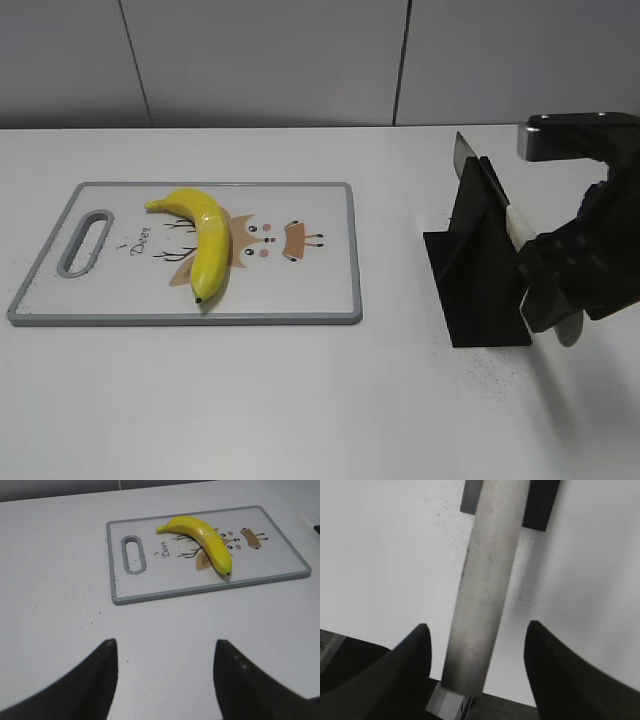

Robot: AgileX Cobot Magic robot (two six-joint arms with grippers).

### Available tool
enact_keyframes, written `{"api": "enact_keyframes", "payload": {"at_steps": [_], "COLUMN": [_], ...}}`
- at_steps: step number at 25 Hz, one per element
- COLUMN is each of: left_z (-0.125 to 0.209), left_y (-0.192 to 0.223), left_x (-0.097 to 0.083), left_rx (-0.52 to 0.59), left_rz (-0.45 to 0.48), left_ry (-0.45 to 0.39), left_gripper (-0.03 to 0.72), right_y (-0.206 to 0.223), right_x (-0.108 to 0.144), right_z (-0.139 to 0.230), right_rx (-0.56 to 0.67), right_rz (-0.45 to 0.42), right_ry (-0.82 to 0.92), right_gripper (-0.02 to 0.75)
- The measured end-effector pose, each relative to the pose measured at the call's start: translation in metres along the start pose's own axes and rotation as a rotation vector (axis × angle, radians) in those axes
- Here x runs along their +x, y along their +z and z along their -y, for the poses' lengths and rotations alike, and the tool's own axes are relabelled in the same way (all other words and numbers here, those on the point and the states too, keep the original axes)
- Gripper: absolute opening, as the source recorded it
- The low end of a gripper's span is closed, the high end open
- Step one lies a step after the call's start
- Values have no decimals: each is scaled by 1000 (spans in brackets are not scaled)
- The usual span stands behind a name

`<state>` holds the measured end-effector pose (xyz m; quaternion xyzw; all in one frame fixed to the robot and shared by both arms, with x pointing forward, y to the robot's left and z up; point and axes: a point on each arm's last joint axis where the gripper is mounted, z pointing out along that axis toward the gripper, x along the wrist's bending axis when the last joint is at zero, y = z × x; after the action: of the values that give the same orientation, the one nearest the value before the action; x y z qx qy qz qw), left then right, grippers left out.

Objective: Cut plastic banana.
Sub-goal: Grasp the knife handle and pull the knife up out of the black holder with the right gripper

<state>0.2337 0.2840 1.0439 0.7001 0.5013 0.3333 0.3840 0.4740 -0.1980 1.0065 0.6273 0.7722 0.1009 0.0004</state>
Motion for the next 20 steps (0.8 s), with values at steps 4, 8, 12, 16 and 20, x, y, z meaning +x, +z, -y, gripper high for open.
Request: {"api": "enact_keyframes", "payload": {"at_steps": [4, 8, 12, 16, 20], "left_z": [0, 0, 0, 0, 0], "left_y": [0, 0, 0, 0, 0], "left_x": [0, 0, 0, 0, 0], "left_rx": [0, 0, 0, 0, 0], "left_rz": [0, 0, 0, 0, 0], "left_ry": [0, 0, 0, 0, 0], "left_gripper": [589, 589, 589, 589, 589], "right_y": [13, 25, 30, 30, 28], "right_x": [1, 1, 1, 1, 1], "right_z": [-13, -18, -20, -20, -20], "right_rx": [22, 58, 74, 76, 69], "right_rz": [5, 5, 6, 2, -7], "right_ry": [4, 14, 42, 55, 65], "right_gripper": [413, 300, 200, 195, 194]}}
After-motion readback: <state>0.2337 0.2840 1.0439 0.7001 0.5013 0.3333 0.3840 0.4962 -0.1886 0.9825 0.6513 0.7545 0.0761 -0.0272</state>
